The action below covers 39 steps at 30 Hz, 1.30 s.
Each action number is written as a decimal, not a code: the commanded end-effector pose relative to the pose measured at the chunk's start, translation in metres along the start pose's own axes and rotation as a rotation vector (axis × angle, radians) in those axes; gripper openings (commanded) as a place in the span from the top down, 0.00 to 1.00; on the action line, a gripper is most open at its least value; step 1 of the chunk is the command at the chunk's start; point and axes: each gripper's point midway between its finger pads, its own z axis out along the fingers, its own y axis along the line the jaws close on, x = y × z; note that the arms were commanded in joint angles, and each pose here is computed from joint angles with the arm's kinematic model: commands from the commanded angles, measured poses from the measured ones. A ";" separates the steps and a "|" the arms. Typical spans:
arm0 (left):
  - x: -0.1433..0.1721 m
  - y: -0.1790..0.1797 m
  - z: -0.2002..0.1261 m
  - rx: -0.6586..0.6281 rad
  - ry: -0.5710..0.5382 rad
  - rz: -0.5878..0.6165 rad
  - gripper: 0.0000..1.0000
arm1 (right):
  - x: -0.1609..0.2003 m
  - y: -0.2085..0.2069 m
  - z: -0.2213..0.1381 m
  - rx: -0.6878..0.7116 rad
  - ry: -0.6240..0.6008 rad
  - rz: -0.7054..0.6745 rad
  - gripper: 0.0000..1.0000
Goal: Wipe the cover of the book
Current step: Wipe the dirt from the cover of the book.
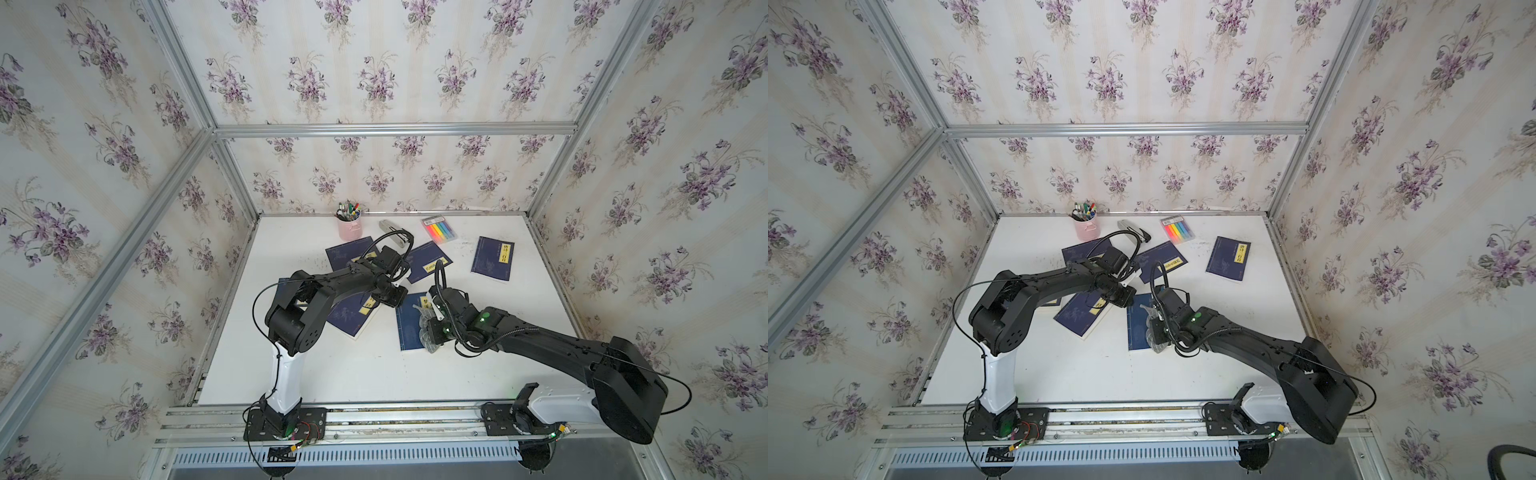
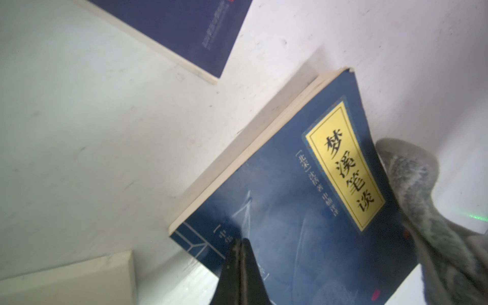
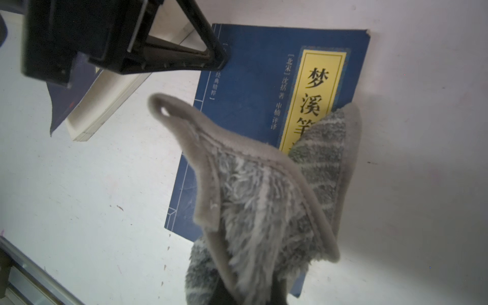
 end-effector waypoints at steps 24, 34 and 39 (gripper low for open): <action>0.017 0.022 0.022 -0.023 0.070 -0.071 1.00 | 0.026 0.015 0.044 0.028 0.029 0.101 1.00; 0.019 0.023 0.026 -0.014 0.087 -0.075 1.00 | 0.022 -0.028 0.028 0.145 0.000 0.171 1.00; 0.020 0.025 0.028 -0.017 0.092 -0.078 1.00 | 0.021 0.000 0.038 0.021 0.025 0.147 1.00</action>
